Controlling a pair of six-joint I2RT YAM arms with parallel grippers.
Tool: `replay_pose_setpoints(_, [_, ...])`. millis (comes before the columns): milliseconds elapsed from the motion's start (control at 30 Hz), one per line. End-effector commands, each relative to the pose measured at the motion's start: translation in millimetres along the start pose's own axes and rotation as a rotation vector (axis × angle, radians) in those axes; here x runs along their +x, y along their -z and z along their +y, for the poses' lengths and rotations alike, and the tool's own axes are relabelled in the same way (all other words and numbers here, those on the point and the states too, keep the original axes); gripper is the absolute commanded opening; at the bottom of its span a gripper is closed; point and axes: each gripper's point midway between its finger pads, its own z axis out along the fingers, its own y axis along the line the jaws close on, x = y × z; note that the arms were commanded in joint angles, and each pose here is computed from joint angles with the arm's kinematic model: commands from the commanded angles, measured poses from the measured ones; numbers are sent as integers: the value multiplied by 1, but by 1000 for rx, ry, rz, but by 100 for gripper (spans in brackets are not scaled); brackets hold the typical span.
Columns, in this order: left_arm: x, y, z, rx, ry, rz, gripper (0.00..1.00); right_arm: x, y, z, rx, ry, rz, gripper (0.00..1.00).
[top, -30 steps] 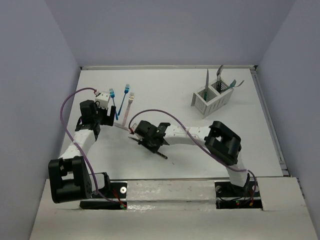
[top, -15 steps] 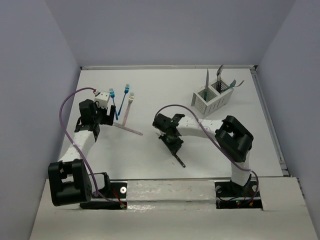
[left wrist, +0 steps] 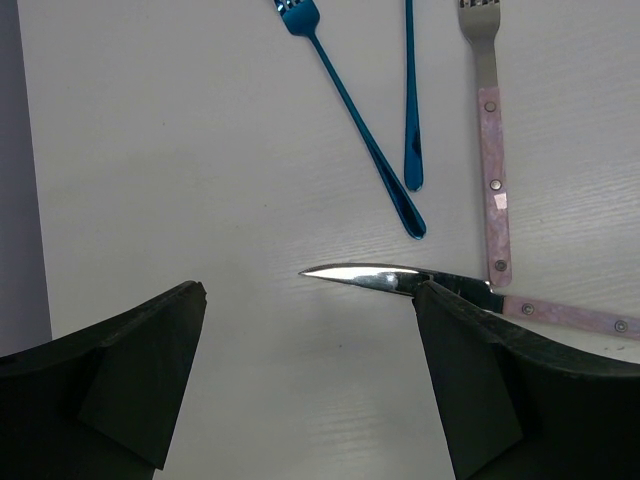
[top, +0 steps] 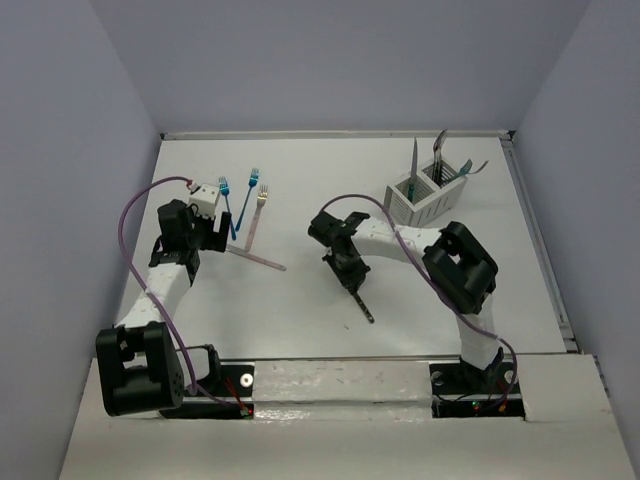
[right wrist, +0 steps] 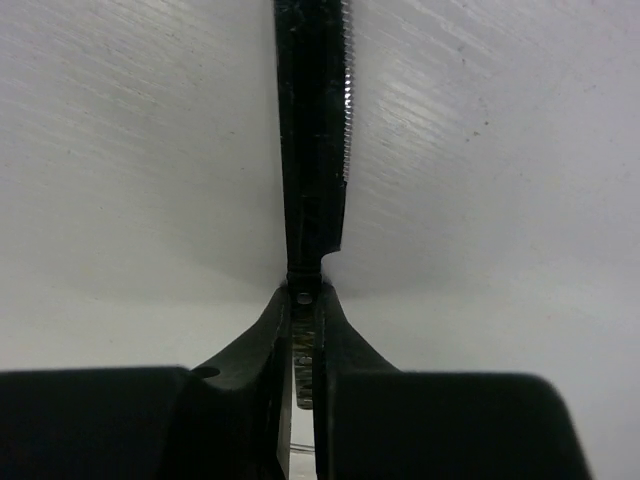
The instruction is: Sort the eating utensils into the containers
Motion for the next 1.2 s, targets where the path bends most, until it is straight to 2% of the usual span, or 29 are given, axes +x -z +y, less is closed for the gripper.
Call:
replay_pose_setpoints(0, [-13,4,5,-17,-17,-59,99,0,-39,-10,46,-6,4,0])
replay_pose_setpoints(67, [-12,4,5,-15,-17,-57,99,-15,-29,-11,51,-5,-59,0])
replay_pose_setpoints(167, [-12,2,4,-11,-15,-55,99,-75,27,-14,55,21,-334,0])
replay_pose_setpoints(200, [-12,2,4,-12,-15,-53,99,-110,55,-16,64,28,-509,0])
replay_pose_setpoints(233, [-10,2,4,-12,-14,-50,99,-131,107,-17,40,17,-684,0])
replay_pose_setpoints(300, [-10,2,5,-15,-14,-49,99,-151,157,-24,41,15,-899,0])
replay_pose_setpoints(333, [-10,2,5,-15,-14,-49,99,-171,220,-34,56,-13,-1126,0])
replay_pose_setpoints(433, [-11,3,5,-16,-13,-51,99,-185,291,-74,220,-95,-1384,0])
replay_pose_setpoints(533, [-10,2,4,-12,-13,-48,99,-185,329,-131,369,-227,-1530,0])
replay_pose_setpoints(600, [-10,2,4,-10,-14,-49,99,-174,334,-182,512,-349,-1594,0])
replay_pose_setpoints(700, [-9,1,3,-7,-14,-47,99,-159,330,-230,664,-489,-1617,0])
replay_pose_setpoints(967, [-8,0,3,-6,-14,-41,99,-145,261,-265,772,-529,-1507,0])
replay_pose_setpoints(1167, [-8,0,3,-7,-13,-40,99,-135,204,-268,738,-541,-1408,0])
